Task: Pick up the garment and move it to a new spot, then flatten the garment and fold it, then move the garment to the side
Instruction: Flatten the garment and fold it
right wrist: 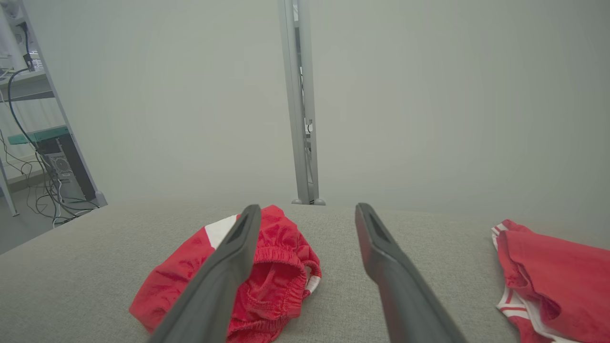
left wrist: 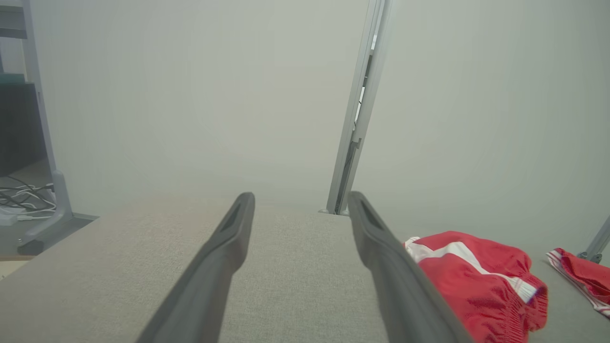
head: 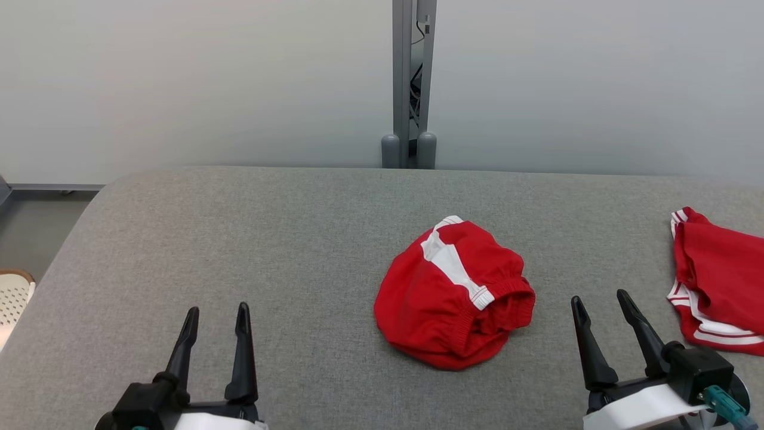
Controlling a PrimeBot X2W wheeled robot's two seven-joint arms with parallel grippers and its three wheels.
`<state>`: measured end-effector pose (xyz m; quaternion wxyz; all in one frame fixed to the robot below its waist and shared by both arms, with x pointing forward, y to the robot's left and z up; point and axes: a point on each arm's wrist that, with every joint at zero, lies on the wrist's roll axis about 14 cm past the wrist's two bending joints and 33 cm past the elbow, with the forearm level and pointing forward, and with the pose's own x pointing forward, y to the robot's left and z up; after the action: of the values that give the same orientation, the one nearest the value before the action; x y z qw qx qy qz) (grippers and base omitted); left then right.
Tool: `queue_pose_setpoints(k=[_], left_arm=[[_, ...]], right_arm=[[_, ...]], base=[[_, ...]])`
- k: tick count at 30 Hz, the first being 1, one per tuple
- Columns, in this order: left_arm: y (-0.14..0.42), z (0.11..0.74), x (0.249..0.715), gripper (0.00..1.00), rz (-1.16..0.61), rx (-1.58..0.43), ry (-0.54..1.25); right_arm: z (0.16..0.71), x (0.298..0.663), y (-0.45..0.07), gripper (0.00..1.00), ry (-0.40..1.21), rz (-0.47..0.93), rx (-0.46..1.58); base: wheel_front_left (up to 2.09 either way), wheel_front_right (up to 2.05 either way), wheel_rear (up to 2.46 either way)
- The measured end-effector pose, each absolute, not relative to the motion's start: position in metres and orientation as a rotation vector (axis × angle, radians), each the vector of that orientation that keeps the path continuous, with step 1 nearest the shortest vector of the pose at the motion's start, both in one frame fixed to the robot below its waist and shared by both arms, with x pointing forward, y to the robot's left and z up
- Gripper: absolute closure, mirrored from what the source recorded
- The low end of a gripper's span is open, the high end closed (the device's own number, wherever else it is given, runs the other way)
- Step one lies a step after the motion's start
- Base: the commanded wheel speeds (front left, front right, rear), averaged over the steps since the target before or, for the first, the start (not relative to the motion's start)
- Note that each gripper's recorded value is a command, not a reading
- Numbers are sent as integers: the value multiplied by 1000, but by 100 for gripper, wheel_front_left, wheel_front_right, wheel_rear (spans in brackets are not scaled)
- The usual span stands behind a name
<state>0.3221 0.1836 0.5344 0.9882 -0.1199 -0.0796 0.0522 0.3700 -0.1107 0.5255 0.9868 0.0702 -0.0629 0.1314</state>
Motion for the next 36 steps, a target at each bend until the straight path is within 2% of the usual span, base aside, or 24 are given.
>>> queue_pose_setpoints(k=[36], left_arm=[[172, 506, 321, 0, 40, -128, -86]], right_arm=[[526, 357, -129, 0, -136, 213, 113]], base=[[0, 0, 0]])
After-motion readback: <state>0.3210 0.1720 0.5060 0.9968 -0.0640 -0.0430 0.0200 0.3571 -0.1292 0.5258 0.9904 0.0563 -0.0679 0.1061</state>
